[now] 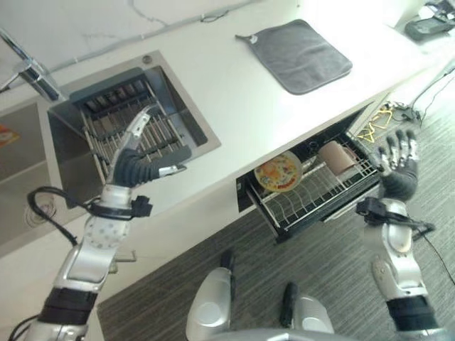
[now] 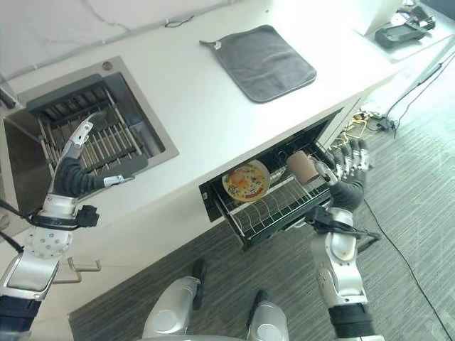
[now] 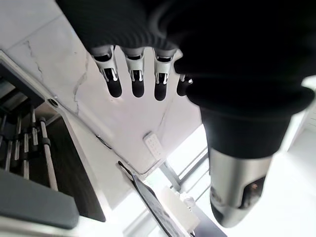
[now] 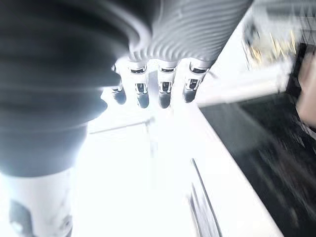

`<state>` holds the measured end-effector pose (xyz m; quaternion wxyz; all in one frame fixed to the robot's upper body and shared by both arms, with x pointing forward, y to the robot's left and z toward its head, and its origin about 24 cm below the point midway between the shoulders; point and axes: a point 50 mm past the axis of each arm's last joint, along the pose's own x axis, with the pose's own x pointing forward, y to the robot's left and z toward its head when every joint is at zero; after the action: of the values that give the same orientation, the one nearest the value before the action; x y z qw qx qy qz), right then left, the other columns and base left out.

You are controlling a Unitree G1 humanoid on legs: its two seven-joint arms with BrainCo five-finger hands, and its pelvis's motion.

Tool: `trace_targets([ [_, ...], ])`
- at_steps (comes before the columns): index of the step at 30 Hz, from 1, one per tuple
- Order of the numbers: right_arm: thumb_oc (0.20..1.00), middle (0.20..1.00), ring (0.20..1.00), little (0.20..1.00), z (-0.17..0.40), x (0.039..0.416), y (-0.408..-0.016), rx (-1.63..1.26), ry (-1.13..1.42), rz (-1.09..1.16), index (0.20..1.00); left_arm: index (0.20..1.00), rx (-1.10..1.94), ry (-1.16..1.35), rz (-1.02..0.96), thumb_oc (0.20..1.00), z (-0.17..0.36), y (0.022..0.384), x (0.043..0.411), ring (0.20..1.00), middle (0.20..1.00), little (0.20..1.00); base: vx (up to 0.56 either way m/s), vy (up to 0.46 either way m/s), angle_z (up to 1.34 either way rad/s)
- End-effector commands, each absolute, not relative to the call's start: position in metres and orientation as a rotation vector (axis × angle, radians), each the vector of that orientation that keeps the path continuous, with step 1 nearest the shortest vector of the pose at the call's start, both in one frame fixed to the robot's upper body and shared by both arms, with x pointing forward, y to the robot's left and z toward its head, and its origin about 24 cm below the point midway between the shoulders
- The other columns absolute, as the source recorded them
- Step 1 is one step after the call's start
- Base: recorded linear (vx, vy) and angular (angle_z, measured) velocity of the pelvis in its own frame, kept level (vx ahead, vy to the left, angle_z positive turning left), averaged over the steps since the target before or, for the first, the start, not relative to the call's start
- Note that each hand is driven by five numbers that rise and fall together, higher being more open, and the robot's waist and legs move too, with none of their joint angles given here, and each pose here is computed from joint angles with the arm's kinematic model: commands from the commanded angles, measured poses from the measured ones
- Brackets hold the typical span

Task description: Place the dishes in the dishwasher.

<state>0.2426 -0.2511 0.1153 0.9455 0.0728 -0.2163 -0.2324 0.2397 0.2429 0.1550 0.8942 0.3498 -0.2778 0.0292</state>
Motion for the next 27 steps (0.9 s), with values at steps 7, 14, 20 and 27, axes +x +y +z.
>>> trace_targets([
  [7,1.000,1.000,1.000,1.000,0.049,0.178,-0.346,0.276,-0.339,-1.123,1.000,1.000,0.643,-0.675,0.056,1.000,0.175,0.260,0.222,1.000,1.000,1.000,0.06,-0.072,-0.17],
  [14,1.000,1.000,1.000,1.000,-0.024,0.158,-0.334,0.424,-0.071,-1.189,1.000,1.000,0.658,-0.672,0.011,1.000,0.168,0.243,0.233,1.000,1.000,1.000,0.02,-0.061,0.06],
  [20,1.000,1.000,1.000,1.000,-0.065,0.162,-0.302,0.535,0.147,-0.989,1.000,1.000,0.659,-0.720,0.012,1.000,0.173,0.236,0.236,1.000,1.000,1.000,0.06,-0.010,0.03],
  [27,1.000,1.000,1.000,1.000,-0.076,0.170,-0.286,0.569,0.210,-0.883,1.000,1.000,0.508,-0.730,-0.121,1.000,0.180,0.229,0.239,1.000,1.000,1.000,0.06,0.004,0.26],
])
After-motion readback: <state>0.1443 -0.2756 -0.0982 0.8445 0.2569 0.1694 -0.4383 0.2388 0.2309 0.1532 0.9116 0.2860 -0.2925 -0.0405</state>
